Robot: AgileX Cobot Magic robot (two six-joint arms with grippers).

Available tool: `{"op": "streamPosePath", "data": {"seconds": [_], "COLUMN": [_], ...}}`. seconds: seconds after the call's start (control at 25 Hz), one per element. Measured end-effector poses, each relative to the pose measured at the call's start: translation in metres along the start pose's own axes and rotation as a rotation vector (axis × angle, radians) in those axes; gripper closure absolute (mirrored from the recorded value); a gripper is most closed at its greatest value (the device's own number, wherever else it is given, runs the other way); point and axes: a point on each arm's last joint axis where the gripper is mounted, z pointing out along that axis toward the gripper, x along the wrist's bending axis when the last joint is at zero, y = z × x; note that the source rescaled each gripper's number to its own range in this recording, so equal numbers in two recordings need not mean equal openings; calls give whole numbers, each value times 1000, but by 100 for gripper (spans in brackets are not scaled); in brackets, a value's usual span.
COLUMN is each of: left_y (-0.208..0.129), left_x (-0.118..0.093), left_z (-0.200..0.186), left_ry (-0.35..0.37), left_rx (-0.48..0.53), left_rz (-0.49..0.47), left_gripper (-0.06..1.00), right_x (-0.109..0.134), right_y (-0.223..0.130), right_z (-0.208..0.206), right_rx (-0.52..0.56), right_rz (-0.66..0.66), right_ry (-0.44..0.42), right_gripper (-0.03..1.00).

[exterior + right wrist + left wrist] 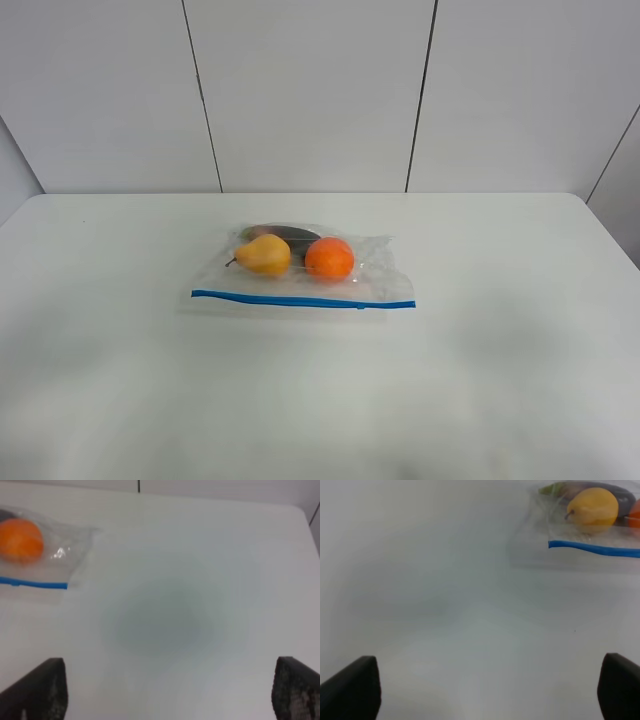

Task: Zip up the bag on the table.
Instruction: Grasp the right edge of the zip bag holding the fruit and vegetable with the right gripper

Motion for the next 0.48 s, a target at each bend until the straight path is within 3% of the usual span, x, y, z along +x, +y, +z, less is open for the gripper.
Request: {"op": "streamPosePath", "data": {"seconds": [0.2,0.48], "left_y": [0,0], "left_x": [0,0], "left_z": [0,0], "left_ry": [0,0], "left_rx": [0,0], "left_rz": [0,0], "left_gripper": [-6,-6], "right_x": [-3,1], "right_y": [57,126], "right_z": [33,123], "right_rx": [183,419], "right_rz": [40,202], "right_ry": [54,221], "right_gripper": [1,1]}}
